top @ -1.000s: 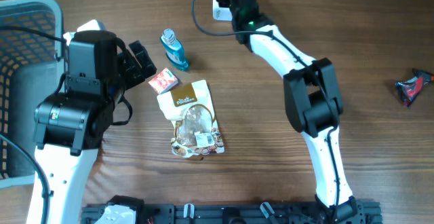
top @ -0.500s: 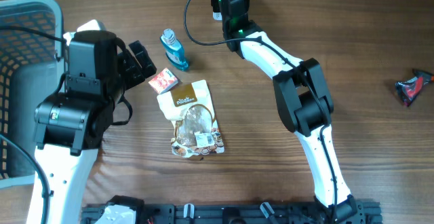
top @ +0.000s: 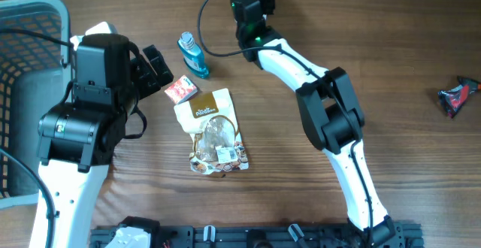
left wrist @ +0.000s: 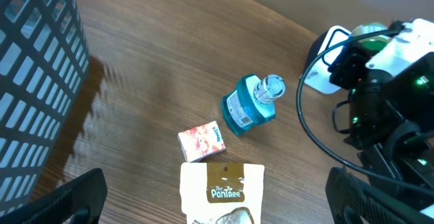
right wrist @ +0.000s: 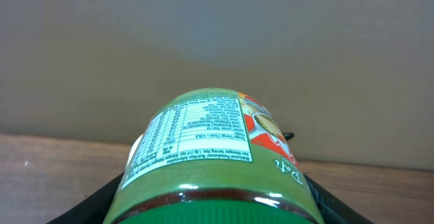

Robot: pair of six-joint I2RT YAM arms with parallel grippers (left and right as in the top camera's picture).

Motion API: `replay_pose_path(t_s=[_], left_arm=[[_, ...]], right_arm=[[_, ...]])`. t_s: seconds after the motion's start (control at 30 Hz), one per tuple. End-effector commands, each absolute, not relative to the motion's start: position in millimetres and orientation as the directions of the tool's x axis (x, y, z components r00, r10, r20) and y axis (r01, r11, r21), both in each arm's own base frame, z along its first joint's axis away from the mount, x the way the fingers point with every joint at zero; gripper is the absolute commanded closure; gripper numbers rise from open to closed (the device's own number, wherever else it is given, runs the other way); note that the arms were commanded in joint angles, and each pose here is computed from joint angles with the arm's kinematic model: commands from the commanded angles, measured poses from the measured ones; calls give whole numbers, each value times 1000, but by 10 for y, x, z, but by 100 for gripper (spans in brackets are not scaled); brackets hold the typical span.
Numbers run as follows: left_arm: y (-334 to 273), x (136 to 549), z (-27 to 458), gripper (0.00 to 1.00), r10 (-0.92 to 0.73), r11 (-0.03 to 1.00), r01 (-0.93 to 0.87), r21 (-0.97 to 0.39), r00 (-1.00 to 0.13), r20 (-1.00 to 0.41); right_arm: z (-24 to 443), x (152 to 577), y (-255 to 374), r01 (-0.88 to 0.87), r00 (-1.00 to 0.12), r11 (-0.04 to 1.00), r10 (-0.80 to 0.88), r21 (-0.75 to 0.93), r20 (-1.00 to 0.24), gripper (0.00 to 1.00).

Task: Scan the item barcode
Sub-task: 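Carry the jar with the right gripper to the white scanner, then move the jar right and set it down at the table's right edge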

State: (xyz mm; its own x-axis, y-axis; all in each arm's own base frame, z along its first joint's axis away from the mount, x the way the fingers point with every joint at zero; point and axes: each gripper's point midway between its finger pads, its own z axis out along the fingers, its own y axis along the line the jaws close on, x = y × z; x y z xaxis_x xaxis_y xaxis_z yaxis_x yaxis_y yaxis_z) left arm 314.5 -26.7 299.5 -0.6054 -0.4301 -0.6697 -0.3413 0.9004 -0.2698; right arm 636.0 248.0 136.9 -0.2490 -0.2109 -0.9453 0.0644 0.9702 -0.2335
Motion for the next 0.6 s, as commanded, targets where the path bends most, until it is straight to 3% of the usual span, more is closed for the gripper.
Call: replay_pose_path(t_s=[0.0, 0.2, 0.37, 0.57], left_arm=[[-228, 3136, 3081, 0, -422, 903, -338, -265, -587, -691], [-228, 3136, 3081, 0, -422, 903, -338, -265, -587, -691], [-228, 3136, 3081, 0, -422, 903, -338, -265, -587, -691], [-228, 3136, 3081, 0, -422, 903, -338, -265, -587, -691]], right_arm=[[2514, 6210, 2199, 211, -135, 959, -161, -187, -978, 45], [2904, 5922, 1676, 371, -204, 914, -96, -167, -974, 45], [2680, 5593, 1019, 487, -367, 866, 86, -112, -926, 44], [2013, 5266, 2, 636, -535, 770, 386, -57, -751, 46]])
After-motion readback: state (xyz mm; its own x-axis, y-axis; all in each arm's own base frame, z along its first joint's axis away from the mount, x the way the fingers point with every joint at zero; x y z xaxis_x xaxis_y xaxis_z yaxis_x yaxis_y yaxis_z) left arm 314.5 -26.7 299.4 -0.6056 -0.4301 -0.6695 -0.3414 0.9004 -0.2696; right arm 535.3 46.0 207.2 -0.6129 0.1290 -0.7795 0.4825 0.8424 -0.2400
